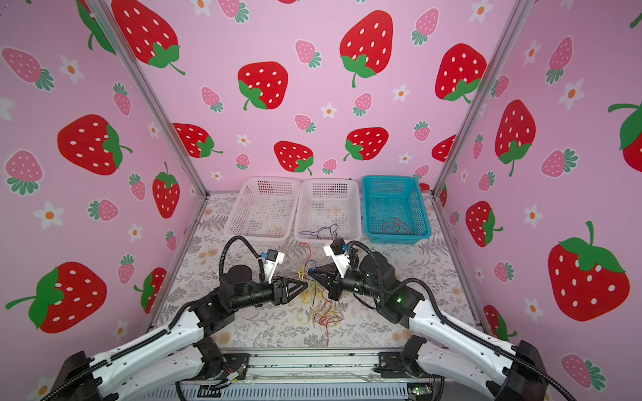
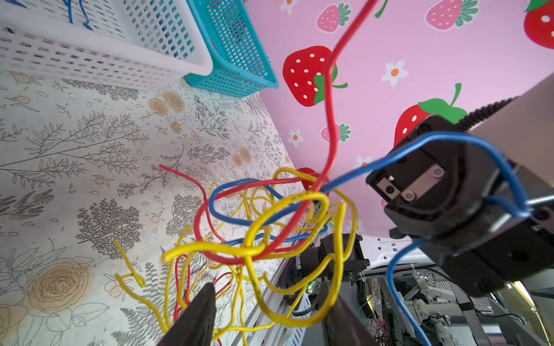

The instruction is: Untangle the cables

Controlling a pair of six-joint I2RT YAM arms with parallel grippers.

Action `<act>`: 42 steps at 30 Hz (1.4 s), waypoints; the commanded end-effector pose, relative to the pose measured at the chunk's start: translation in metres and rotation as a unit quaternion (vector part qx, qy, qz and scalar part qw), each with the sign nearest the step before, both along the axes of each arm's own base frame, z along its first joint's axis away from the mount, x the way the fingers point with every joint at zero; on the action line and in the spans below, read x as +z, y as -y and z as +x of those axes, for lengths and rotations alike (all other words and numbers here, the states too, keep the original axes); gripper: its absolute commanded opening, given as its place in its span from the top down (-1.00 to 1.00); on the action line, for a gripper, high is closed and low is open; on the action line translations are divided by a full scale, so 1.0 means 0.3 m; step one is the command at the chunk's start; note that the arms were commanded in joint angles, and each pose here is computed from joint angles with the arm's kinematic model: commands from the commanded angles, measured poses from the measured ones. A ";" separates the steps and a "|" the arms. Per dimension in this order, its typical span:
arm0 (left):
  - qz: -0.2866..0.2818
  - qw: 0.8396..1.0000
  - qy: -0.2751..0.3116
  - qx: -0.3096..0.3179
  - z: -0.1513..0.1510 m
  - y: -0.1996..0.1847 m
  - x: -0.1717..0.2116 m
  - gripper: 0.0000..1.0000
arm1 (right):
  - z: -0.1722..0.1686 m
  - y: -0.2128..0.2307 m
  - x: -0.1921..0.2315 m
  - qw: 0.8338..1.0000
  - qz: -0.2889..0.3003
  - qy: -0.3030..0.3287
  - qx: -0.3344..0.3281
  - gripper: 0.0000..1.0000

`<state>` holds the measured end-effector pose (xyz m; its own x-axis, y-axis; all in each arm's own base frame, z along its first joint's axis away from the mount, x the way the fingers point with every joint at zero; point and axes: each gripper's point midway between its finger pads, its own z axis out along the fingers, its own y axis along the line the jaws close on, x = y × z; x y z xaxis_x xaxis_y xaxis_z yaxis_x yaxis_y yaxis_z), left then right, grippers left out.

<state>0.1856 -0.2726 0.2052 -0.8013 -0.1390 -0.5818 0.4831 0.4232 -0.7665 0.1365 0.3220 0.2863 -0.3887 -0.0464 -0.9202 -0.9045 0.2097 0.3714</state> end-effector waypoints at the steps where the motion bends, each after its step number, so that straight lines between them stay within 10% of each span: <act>1: -0.016 1.000 0.012 0.012 0.022 0.009 0.034 -0.07 | -0.024 -0.003 0.041 0.999 0.026 0.011 0.017 1.00; 10: -0.027 0.998 0.027 0.040 0.045 -0.011 0.073 -0.04 | -0.042 0.015 0.014 0.999 0.028 0.008 0.021 1.00; 28: 0.020 0.998 0.013 0.051 0.043 -0.039 0.018 1.00 | -0.045 0.020 -0.004 1.000 0.021 0.007 0.020 1.00; 42: 0.144 0.982 -0.018 0.119 -0.008 -0.244 -0.149 1.00 | 0.157 0.237 0.004 0.976 0.030 0.008 -0.216 1.00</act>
<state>0.1865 -0.2218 0.1850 -0.7660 -0.1801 -0.6172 0.3911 0.6313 -0.6696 0.1601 0.2740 0.2787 -0.3734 0.0729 -0.9248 -0.8232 0.4336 0.3665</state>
